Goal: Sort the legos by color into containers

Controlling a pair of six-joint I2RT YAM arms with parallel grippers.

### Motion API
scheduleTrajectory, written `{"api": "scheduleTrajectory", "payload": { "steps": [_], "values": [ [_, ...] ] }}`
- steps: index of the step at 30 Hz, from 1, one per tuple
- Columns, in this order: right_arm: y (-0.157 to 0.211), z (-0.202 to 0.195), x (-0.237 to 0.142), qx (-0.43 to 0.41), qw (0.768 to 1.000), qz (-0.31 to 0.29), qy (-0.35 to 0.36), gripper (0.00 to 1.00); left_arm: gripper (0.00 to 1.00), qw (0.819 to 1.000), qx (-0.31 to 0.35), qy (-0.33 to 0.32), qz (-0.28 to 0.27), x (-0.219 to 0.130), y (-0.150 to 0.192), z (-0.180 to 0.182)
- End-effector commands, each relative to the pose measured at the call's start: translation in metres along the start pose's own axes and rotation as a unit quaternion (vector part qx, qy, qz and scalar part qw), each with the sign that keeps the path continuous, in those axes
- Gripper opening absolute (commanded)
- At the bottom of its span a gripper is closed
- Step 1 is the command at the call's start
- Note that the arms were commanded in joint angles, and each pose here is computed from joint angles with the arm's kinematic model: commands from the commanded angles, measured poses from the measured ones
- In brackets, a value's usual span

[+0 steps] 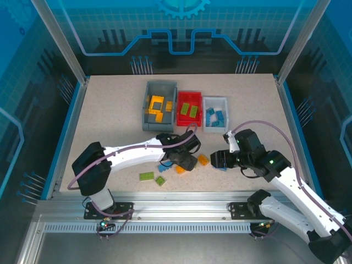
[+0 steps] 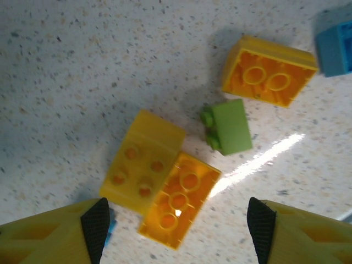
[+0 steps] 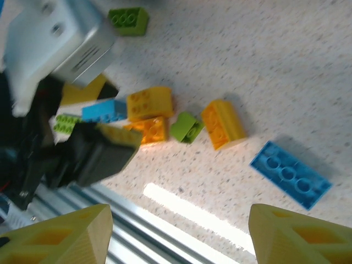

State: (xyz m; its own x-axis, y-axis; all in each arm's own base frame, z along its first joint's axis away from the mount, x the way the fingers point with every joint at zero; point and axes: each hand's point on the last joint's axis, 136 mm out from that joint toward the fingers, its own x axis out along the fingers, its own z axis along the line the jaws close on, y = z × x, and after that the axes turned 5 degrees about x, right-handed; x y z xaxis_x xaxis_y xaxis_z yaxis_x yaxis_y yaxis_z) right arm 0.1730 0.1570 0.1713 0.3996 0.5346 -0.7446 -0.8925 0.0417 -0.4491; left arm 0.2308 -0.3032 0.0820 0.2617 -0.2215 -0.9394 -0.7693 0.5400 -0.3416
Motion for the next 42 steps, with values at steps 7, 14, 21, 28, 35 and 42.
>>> {"api": "scheduleTrajectory", "payload": {
  "steps": [7,14,21,28,35,42],
  "values": [
    [0.023,0.008,0.000,0.029,0.998,0.027,-0.044,0.68,0.72,0.998,0.052,0.006,0.046,0.020,-0.003,0.019],
    [0.023,0.007,0.006,0.037,0.998,0.031,-0.041,0.67,0.69,0.997,0.049,0.025,0.060,0.031,-0.004,0.019],
    [0.023,0.005,0.010,0.042,0.998,0.030,-0.038,0.67,0.59,0.996,0.047,0.028,0.066,0.036,-0.003,0.021],
    [0.021,0.021,0.010,0.035,0.996,0.036,-0.080,0.67,0.46,0.996,0.041,0.012,0.076,0.043,0.000,0.028],
    [0.016,0.046,0.003,0.022,0.989,0.031,-0.145,0.67,0.46,0.995,0.037,-0.001,0.088,0.050,0.004,0.035],
    [0.014,0.044,0.003,0.022,0.990,0.027,-0.137,0.65,0.30,0.998,0.024,-0.027,0.052,0.038,-0.010,0.047]
  ]
}}
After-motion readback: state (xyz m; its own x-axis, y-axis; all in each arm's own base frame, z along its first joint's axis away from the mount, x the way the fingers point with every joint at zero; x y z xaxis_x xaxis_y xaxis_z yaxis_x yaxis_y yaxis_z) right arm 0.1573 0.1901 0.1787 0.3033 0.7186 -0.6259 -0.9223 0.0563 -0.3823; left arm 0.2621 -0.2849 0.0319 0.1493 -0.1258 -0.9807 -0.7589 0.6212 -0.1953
